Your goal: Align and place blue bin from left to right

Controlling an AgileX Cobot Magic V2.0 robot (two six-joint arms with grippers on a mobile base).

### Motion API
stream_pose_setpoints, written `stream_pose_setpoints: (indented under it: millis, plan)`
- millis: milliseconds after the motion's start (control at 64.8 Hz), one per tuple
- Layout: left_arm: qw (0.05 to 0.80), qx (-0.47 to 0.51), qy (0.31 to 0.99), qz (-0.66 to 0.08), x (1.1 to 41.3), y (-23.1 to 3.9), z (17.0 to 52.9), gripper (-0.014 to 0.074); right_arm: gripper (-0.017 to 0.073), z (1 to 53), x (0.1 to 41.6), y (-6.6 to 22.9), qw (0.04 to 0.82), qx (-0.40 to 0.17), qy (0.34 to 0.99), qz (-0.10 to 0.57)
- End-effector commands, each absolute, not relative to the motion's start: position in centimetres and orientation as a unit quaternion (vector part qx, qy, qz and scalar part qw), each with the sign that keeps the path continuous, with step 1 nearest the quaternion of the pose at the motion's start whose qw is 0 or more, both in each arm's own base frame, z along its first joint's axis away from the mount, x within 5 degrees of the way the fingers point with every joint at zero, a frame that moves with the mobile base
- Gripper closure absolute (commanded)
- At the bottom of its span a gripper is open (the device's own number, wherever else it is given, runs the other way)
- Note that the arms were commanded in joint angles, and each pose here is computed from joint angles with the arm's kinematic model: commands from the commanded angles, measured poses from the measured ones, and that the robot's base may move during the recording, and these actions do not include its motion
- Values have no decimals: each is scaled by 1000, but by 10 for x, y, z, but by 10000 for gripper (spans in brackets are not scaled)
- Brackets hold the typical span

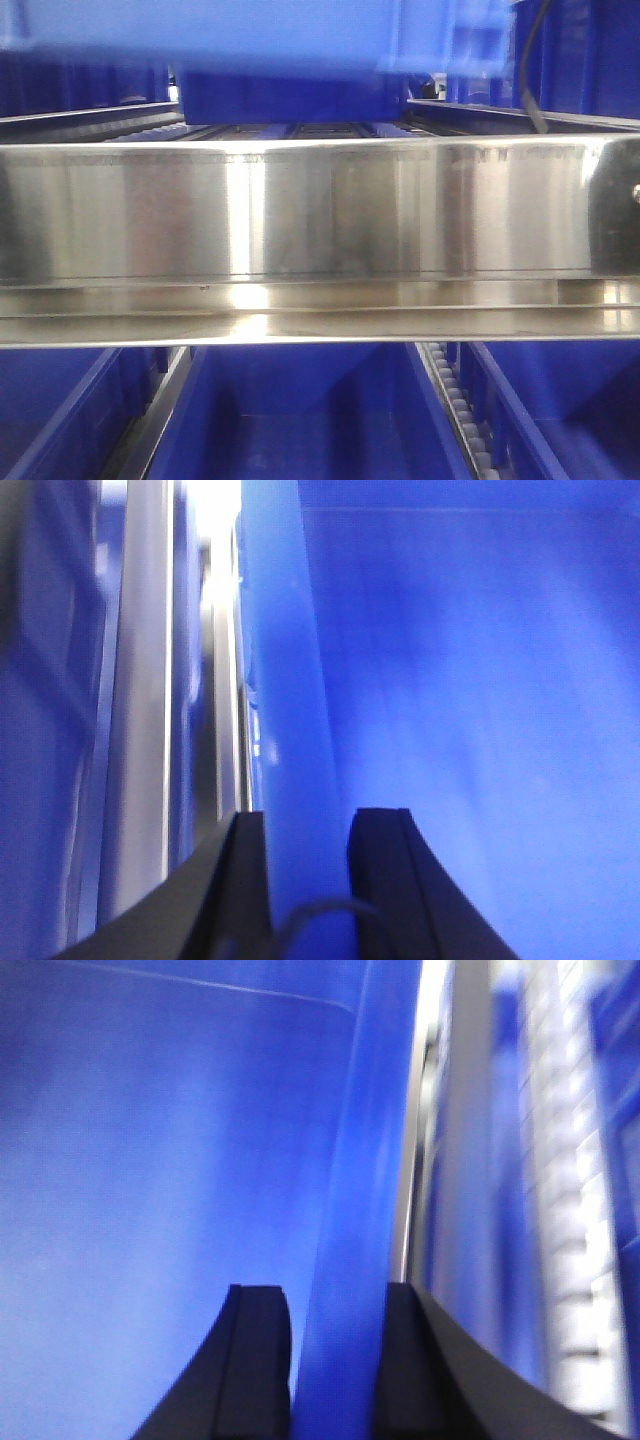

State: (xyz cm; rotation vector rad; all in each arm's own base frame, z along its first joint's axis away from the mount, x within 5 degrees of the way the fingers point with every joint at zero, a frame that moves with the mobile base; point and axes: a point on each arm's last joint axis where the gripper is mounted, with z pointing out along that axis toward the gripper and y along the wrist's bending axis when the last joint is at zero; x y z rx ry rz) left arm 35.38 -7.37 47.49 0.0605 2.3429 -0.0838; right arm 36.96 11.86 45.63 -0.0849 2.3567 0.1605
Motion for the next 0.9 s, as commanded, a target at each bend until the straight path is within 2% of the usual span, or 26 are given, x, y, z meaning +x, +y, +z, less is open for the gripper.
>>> stream_pose_setpoints:
  millis: [0, 216, 880]
  plan:
    - [461, 31, 885, -60, 339, -77, 507, 704, 711, 492, 353, 110, 447, -39, 891, 63]
    - [462, 31, 884, -60, 339, -77, 508, 704, 711, 517, 341, 106, 486, -35, 870, 73]
    - [470, 31, 880, -62, 340, -77, 509, 704, 711, 510, 350, 109, 482, -36, 873, 72]
